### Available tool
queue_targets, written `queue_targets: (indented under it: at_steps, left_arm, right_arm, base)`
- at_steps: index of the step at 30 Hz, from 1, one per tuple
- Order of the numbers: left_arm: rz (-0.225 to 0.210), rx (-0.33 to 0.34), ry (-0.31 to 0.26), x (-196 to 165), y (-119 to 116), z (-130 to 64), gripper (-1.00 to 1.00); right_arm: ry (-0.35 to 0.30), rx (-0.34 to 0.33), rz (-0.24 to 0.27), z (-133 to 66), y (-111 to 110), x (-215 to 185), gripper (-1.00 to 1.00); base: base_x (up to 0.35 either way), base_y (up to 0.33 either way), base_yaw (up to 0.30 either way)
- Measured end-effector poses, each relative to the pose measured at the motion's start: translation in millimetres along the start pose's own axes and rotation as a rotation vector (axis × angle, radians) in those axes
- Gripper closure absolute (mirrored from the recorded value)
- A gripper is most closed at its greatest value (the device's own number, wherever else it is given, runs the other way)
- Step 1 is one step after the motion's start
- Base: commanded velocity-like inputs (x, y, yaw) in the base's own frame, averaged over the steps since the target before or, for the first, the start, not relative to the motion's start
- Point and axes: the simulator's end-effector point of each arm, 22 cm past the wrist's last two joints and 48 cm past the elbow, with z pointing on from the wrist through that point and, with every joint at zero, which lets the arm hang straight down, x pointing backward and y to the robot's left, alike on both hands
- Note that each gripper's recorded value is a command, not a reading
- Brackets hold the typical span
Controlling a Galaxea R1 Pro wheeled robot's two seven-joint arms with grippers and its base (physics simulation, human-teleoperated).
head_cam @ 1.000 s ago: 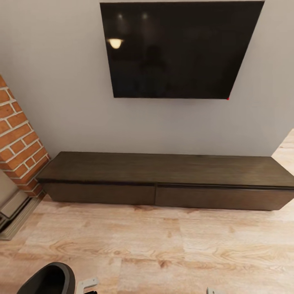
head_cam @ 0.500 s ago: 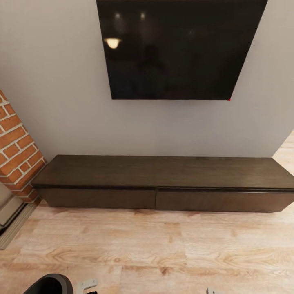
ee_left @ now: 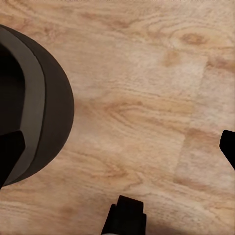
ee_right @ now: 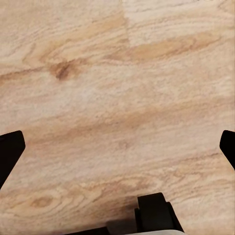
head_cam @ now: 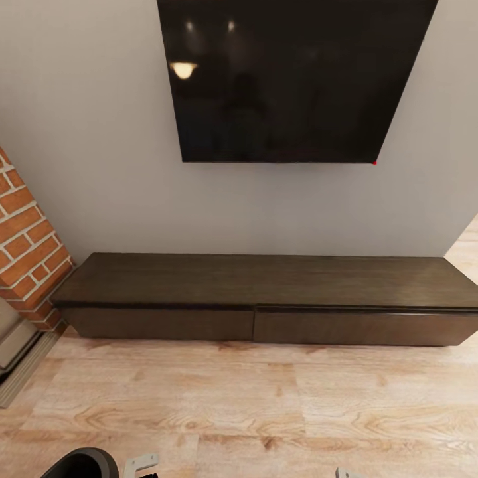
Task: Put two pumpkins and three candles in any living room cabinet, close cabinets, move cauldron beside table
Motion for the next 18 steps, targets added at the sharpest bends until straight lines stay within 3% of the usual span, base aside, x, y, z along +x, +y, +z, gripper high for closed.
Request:
queue_targets:
  at_steps: [5,15,18]
  left_arm:
    - [0.0,0.0,-0.001,-0.3,0.1,-0.1,-1.0]
    - [-0.005,-0.001,-0.006,-3.0,2.5,0.7,-1.0]
    - [-0.015,0.026,-0.008,-7.4,-2.6,1.3,-1.0]
  right_arm:
    - [0.0,0.001,0.0,-0.1,0.1,0.0,-1.0]
    - [-0.002,0.003,0.003,0.0,-1.3,-0.1,-1.0]
    - [-0.005,0.007,0.011,0.3,-6.9,-1.9,-1.0]
  base:
    - [0.166,0.0,0.0]
    - [0.044,0.0,0.0]
    - [0.011,0.0,0.0]
